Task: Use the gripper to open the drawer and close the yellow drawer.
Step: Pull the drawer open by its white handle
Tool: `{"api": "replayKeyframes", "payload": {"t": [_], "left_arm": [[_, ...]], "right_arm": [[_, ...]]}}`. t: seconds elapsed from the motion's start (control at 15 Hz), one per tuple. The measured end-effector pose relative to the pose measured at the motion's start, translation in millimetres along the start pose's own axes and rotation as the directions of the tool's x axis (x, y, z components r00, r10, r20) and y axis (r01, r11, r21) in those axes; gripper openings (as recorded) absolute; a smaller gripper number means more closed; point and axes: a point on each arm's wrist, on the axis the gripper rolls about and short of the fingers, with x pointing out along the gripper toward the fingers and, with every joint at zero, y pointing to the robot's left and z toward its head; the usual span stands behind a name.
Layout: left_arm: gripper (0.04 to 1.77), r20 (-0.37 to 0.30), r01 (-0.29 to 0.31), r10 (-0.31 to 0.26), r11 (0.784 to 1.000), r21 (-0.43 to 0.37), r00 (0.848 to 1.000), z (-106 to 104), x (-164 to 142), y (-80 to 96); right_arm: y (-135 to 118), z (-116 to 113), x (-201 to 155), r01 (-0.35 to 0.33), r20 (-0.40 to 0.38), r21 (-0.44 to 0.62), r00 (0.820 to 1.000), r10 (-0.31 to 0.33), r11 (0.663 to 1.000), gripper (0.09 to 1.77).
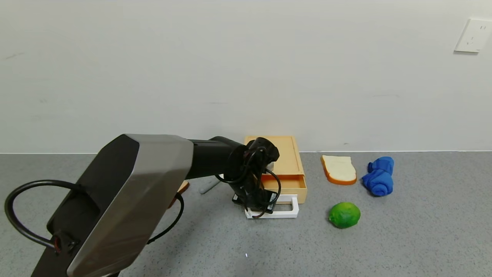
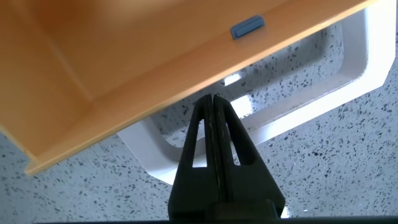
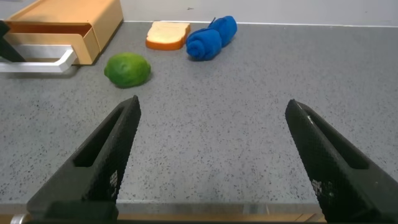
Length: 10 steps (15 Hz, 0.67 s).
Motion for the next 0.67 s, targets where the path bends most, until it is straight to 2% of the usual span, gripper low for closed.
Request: {"api": "replayKeyframes", "payload": {"t": [0.27, 0.67], "left_arm": [[0.11, -0.018, -0.006, 0.006, 1.0, -0.024, 1.0, -5, 0, -3.3], [0.11, -0.072, -0.025, 0.024, 1.0, -0.013, 0.997, -23, 1, -13.7]], "right_arm": [[0, 0, 0, 0.0, 0.0, 0.0, 1.0, 0.0, 1.0, 1.71], [0, 0, 0, 0.0, 0.0, 0.0, 1.0, 0.0, 1.0, 1.71]]}}
